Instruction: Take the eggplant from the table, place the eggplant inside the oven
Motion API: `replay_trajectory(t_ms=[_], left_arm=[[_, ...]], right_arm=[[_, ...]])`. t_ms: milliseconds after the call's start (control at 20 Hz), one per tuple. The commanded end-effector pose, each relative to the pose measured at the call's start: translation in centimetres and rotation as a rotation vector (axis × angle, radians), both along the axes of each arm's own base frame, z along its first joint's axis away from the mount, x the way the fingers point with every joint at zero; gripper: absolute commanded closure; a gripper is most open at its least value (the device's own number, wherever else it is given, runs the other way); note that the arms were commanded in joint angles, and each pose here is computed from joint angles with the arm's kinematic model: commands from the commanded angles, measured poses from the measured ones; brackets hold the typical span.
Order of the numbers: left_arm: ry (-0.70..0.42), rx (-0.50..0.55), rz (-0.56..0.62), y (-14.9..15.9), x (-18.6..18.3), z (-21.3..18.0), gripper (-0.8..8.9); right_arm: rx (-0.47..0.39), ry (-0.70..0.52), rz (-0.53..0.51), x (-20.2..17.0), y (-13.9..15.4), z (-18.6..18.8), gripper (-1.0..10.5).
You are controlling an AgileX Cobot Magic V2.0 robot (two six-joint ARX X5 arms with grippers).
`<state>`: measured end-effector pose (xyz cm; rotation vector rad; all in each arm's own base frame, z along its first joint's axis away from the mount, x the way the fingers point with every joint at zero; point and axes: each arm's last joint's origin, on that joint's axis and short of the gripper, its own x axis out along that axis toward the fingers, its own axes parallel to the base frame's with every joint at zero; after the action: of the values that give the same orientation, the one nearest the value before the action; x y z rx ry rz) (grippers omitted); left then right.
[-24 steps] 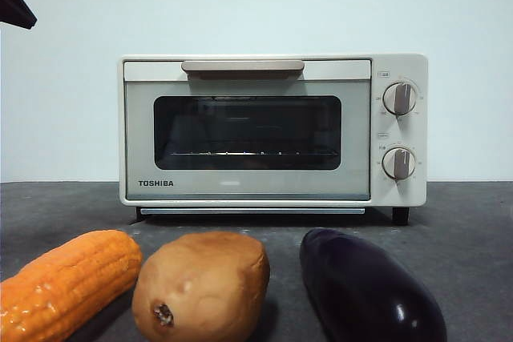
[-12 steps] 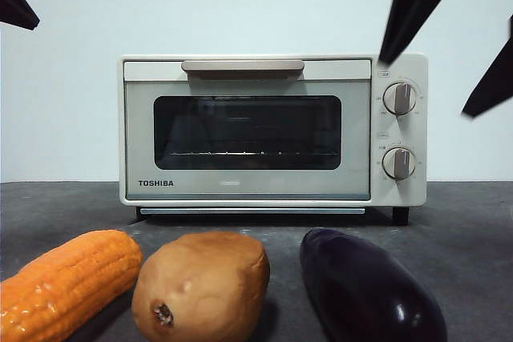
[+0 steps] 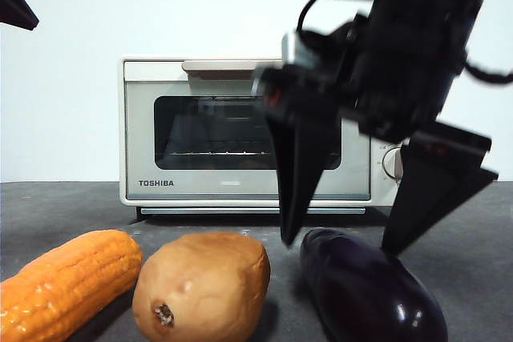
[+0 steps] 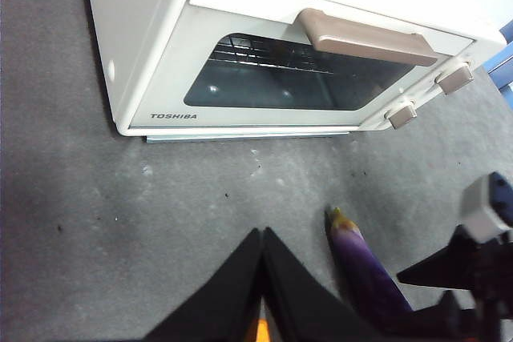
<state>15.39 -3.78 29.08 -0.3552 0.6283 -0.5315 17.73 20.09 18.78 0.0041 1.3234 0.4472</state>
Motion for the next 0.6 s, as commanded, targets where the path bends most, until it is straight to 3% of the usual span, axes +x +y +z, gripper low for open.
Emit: replay_trajectory(t_ms=[50, 450, 600], left_arm=[[-0.028, 0.008, -0.007, -0.1, 0.1, 0.7, 8.09], [-0.032, 0.012, -0.011, -0.1, 0.1, 0.7, 8.09], [-0.033, 0.011, -0.018, -0.2, 0.1, 0.7, 8.09]], right_arm=[[-0.021, 0.011, -0.009, 0.3, 0.9, -0.8, 5.4], [-0.019, 0.054, -0.019, 0.2, 1.0, -1.3, 8.1], [-0.026, 0.112, 0.057, -0.2, 0.7, -0.1, 8.2]])
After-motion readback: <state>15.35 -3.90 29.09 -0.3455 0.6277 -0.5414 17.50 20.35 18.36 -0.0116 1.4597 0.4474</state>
